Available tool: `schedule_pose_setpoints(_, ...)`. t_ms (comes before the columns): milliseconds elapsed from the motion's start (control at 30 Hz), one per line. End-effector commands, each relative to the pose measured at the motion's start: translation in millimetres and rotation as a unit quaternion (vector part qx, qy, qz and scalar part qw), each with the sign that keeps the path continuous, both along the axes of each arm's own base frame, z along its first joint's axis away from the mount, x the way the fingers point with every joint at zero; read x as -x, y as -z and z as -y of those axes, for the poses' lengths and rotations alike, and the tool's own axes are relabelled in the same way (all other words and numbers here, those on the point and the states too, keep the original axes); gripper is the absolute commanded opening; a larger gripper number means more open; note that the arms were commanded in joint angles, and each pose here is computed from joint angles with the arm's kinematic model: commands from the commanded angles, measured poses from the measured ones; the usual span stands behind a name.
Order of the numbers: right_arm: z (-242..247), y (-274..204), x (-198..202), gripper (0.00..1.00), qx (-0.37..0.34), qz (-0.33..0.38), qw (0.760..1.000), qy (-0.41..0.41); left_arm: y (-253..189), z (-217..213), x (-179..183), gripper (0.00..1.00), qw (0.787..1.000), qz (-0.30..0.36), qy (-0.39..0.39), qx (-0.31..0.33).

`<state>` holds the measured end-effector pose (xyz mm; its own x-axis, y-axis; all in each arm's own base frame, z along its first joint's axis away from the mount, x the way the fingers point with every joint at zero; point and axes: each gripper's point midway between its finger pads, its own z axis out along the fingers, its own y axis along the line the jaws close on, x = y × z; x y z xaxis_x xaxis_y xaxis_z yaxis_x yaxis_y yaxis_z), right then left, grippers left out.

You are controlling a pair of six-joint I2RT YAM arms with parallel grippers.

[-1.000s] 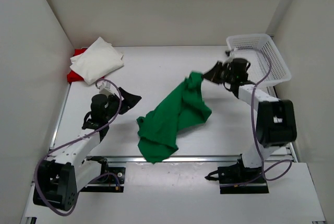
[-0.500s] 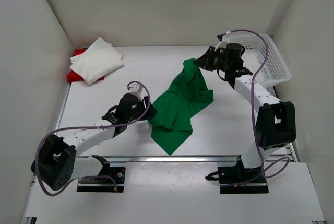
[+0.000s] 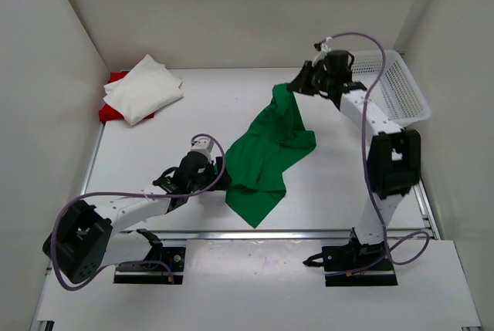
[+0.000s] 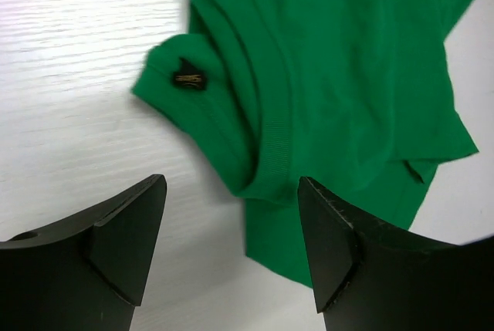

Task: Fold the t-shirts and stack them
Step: Move the tshirt to the center of the board, then flatten out the tshirt

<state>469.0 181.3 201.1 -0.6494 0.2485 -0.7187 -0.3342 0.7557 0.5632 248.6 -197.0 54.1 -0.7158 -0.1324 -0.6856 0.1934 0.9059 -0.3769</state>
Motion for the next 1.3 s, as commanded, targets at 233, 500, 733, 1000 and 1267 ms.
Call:
schedule_pose_setpoints(233,-64.1,-96.4,-85.3,0.32,0.102,0.082,0.990,-0.048,-40.6,25.4,-17.0,0.80,0.998,0.057,0.027,-0.003)
schedule_pose_setpoints(500,-24.8,-53.4,-37.1,0.15,0.272,-0.021,0.962,0.016,-51.8,75.5,-16.7,0.79,0.991,0.077,0.098,-0.039)
schedule_pose_setpoints(733,23.2,-48.7,34.7,0.19,0.125,0.040,0.990,0.058,-43.2,104.3,-20.8,0.84,0.985,0.082,0.131,-0.072)
schedule_pose_setpoints(1000,57.6,74.8,146.5,0.26,-0.015,-0.063,0.993,0.094,-39.1,163.6,-28.4,0.87,0.959,0.128,0.222,-0.122)
schedule_pose_setpoints(1267,50.4,112.0,196.1,0.30,-0.036,-0.093,0.992,0.082,-9.4,212.3,-47.3,0.89,0.924,0.130,0.289,-0.216)
